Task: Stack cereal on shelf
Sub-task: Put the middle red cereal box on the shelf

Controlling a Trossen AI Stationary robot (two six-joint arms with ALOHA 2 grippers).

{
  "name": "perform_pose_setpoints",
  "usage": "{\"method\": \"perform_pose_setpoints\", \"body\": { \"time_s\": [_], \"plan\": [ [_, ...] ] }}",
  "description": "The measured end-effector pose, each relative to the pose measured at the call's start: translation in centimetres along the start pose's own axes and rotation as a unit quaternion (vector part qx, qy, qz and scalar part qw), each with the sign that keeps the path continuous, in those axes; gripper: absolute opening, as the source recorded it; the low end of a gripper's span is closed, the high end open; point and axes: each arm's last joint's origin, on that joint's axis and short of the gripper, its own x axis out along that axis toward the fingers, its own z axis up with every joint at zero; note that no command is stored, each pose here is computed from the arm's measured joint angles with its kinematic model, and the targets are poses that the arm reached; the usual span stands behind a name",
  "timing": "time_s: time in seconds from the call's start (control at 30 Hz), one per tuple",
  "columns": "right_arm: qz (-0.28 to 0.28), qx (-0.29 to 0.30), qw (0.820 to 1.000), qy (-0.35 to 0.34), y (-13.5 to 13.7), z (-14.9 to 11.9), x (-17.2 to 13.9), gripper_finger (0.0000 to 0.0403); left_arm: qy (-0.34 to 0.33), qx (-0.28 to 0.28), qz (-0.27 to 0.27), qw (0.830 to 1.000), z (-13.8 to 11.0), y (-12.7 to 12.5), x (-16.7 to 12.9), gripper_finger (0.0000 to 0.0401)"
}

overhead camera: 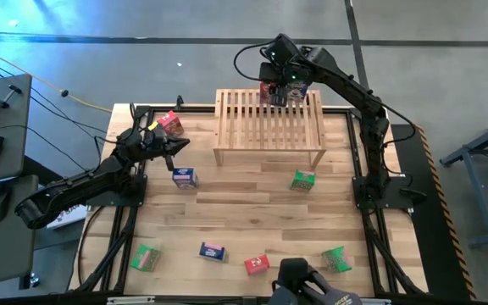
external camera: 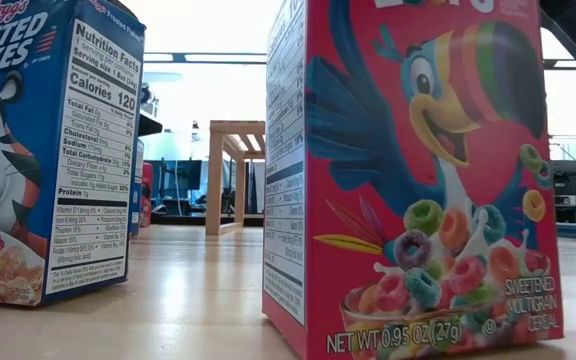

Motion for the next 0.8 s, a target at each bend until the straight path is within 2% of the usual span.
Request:
{"method": "perform_pose_setpoints", "body": {
  "time_s": [0.27,0.53,0.7,0.8],
  "plan": [
    [-0.016,-0.011,1.000,-0.006,0.7,0.6,-0.7,0.0216,-0.001,0.000,0.003,1.000,0.0,0.0,0.0,0.0005],
    [-0.049,-0.015,0.997,-0.056,1.4,0.9,-5.7,0.0216,-0.001,0.000,0.004,1.000,0.0,0.0,0.0,0.0005],
    [-0.076,0.025,0.995,-0.055,1.3,-0.4,-9.0,0.0206,-0.001,-0.001,0.004,1.000,0.0,0.0,0.0,0.0005],
    [-0.054,0.066,0.996,-0.037,1.3,-1.8,-10.4,0.0171,0.000,-0.001,0.004,1.000,0.0,0.0,0.0,0.0005]
  ]
}}
